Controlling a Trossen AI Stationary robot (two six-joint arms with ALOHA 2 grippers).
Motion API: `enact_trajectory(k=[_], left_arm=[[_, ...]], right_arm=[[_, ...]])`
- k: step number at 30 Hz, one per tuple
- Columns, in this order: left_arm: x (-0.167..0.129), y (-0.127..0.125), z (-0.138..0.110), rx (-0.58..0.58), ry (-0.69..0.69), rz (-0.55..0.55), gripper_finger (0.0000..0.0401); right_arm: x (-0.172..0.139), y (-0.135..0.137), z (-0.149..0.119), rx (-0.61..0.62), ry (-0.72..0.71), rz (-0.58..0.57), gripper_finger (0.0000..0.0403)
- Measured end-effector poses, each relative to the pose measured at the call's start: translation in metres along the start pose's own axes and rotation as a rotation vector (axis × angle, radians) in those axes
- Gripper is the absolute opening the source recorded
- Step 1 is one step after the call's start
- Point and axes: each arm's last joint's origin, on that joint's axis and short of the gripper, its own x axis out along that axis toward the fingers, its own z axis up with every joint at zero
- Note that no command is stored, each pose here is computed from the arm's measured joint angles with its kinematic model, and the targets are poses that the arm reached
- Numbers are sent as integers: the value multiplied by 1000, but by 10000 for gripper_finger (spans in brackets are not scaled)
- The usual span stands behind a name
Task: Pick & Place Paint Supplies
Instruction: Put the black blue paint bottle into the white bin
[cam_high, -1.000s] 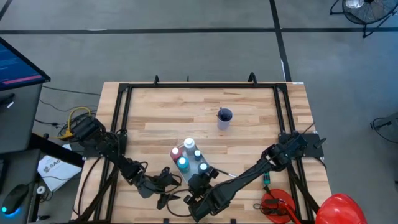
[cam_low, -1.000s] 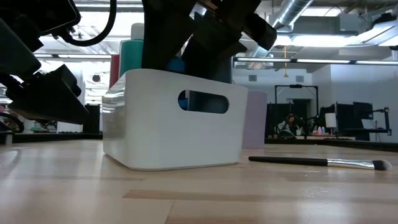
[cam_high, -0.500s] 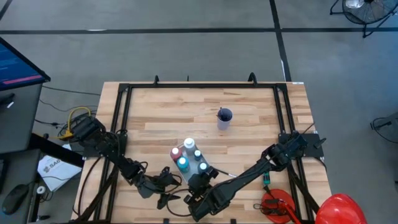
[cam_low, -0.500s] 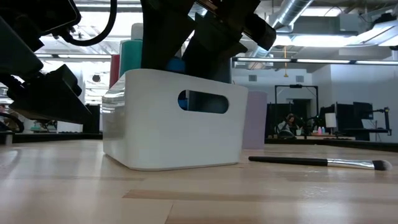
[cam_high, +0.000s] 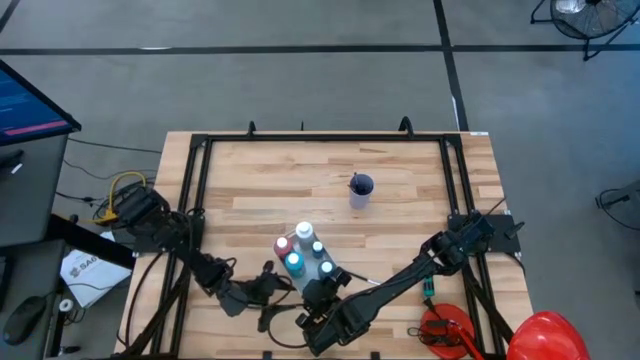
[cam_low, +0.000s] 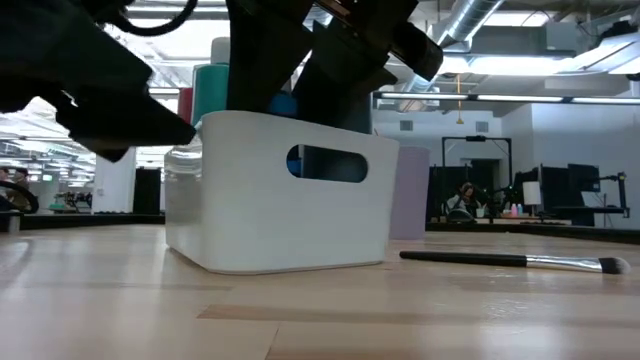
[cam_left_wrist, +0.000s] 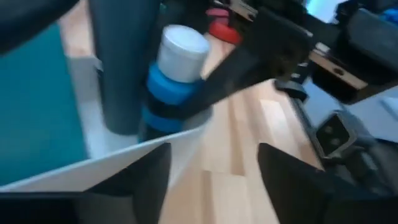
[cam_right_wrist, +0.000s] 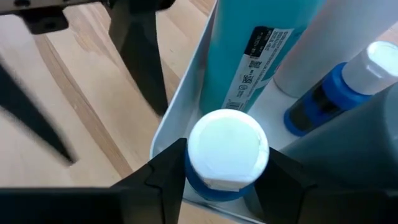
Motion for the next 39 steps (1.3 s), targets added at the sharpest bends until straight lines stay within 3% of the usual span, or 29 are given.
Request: enact_trajectory(k=[5,11,26,39], left_arm=[[-12,-17,6,127,-154,26,123],[-12,-17,5,151,-174,62,12],[3,-8,5,132,-239,329,0],[35,-13,-3,149,-247,472,0]], right_arm=[[-1,0,-1,-6,1,-2,162],[-1,0,-1,-3,1,0,153],[0,1,-1,2,-2,5,151],[0,2,-1,8,-4,10,156]])
